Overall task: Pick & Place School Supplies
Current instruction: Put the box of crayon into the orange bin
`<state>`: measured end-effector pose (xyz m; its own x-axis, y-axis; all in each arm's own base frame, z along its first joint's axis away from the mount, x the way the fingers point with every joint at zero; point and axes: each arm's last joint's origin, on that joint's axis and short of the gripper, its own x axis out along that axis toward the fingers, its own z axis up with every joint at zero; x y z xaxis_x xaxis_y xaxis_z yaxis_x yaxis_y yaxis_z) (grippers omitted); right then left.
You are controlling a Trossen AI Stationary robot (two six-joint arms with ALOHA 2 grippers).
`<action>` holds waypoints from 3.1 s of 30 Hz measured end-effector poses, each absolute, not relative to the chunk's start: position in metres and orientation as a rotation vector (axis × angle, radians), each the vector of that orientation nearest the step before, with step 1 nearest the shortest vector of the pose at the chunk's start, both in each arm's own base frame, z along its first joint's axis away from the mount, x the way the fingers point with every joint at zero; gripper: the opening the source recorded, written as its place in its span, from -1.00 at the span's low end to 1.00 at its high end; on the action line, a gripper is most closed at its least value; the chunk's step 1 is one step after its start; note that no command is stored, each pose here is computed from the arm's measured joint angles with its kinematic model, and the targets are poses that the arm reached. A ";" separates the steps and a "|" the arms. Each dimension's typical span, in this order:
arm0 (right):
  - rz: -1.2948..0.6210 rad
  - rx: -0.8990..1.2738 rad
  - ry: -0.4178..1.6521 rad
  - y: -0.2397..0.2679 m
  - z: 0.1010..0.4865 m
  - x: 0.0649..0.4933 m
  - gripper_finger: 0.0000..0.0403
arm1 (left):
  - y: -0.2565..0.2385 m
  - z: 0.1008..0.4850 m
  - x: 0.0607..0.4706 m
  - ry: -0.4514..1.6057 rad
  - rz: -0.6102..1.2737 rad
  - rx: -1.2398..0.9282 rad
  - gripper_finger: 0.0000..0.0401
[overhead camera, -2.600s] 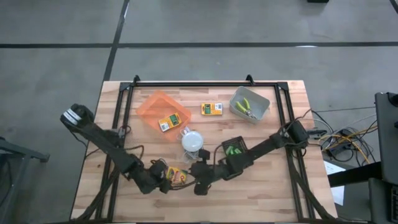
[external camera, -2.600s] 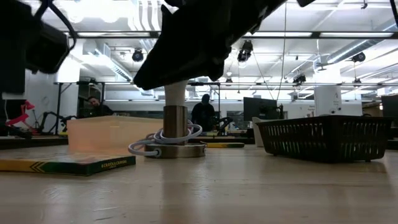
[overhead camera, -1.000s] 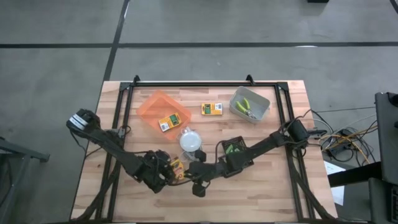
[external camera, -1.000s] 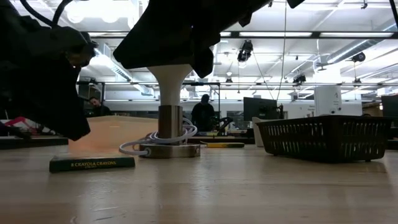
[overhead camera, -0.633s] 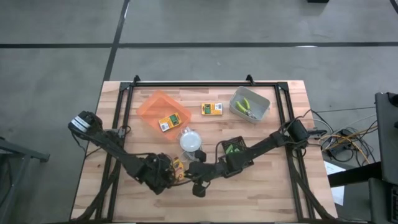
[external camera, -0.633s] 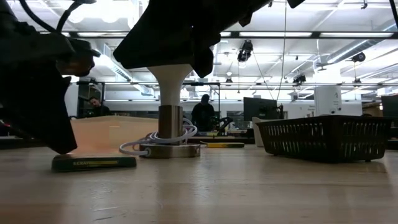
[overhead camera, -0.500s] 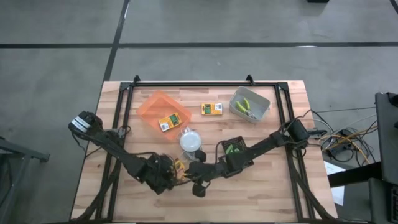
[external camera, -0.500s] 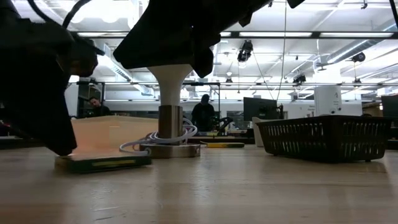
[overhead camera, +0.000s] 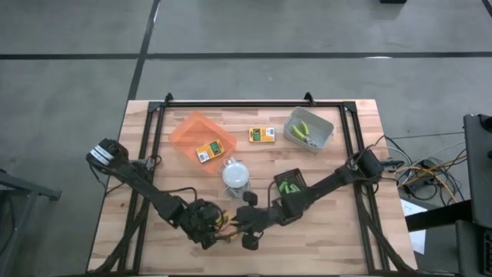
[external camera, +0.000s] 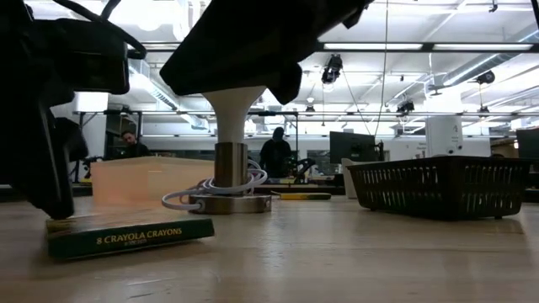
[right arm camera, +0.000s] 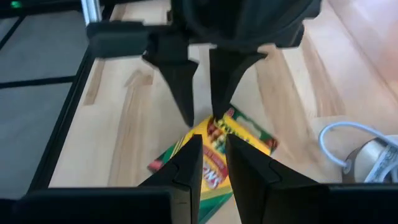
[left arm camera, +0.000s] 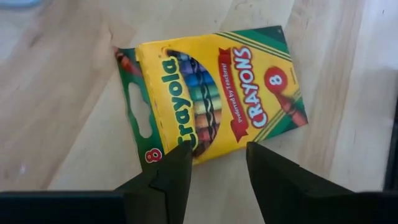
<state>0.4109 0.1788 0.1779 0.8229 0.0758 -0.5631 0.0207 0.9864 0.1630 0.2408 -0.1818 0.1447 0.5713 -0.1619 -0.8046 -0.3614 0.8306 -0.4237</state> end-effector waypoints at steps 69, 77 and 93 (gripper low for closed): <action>0.007 0.148 0.687 0.159 0.137 0.394 -0.66 | -0.141 0.120 0.268 0.750 0.593 -1.312 -0.20; -0.027 0.113 0.813 0.155 0.128 0.385 -0.66 | -0.144 0.137 0.268 0.770 0.537 -1.433 -0.20; -0.027 0.115 0.867 0.152 0.123 0.381 -0.66 | -0.145 0.140 0.269 0.716 0.600 -1.604 -0.20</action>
<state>0.3812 0.1518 0.1227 0.6471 0.0230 -0.7621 0.0709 0.9934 0.0901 0.2694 -0.1454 0.1396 0.6755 -0.1169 -0.7281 -0.7373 -0.0912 -0.6694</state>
